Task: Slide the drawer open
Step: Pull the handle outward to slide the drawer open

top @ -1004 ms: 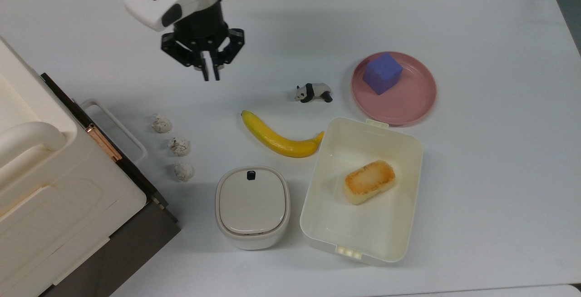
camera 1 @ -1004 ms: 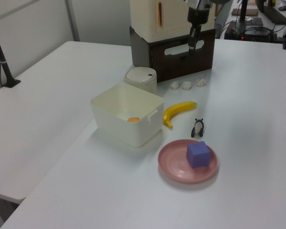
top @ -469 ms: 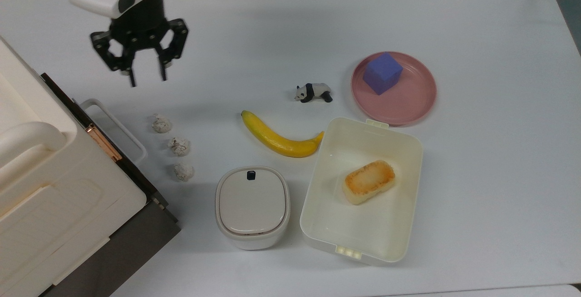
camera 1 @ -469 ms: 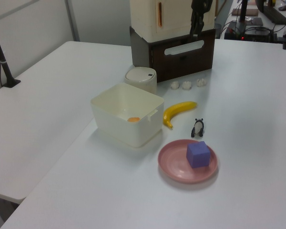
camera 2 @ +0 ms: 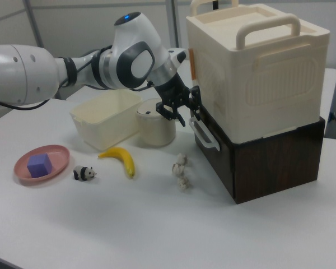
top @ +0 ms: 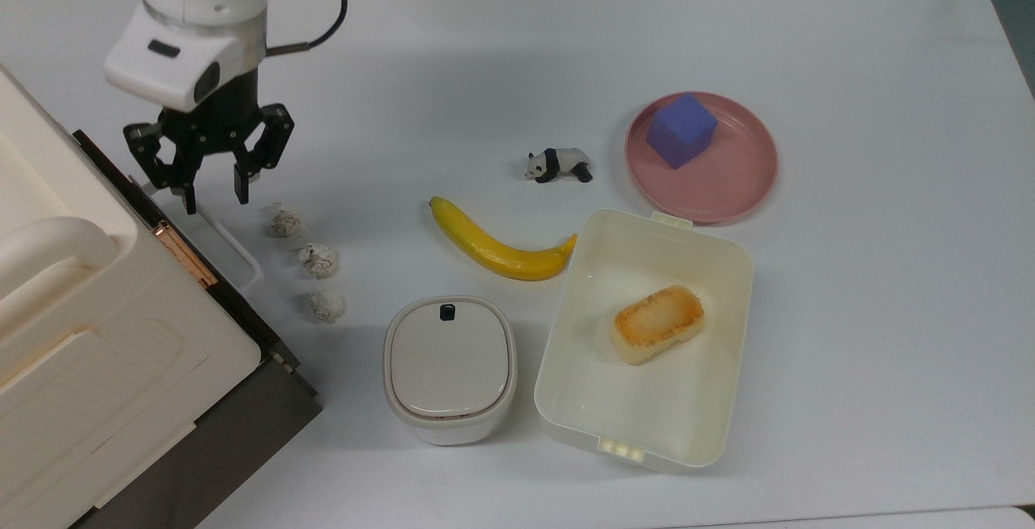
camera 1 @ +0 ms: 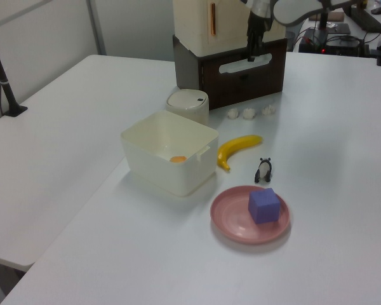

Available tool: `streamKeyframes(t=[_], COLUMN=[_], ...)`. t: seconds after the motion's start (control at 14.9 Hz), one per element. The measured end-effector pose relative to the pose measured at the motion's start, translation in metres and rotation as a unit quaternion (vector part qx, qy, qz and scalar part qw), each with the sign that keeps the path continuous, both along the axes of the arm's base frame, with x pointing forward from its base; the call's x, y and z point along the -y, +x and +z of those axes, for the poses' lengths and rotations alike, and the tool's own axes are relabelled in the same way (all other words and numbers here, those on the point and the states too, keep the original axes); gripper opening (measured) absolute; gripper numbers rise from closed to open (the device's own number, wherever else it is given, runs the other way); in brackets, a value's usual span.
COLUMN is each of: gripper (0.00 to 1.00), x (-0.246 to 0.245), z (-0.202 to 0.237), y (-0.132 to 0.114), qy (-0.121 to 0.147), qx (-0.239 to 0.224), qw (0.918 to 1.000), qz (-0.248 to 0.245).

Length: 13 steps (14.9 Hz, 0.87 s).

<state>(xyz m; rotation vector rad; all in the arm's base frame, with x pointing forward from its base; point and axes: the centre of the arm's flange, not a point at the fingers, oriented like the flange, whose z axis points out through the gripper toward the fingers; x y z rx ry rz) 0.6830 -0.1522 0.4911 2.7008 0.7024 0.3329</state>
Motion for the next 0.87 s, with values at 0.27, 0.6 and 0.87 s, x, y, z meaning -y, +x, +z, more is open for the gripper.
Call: streamKeyframes(t=[0.27,0.6,0.87], gripper=[0.49,0.49,0.47], x=[0.002,0.003,-0.001], z=[-0.012,-0.034,-0.053], y=[0.004,0.007,0.009], qy=[-0.010,-0.028,-0.035], qx=[-0.004,-0.025,-0.042], qw=[0.9999,0.9992,0.9983], qz=[0.005,0.013,0.022])
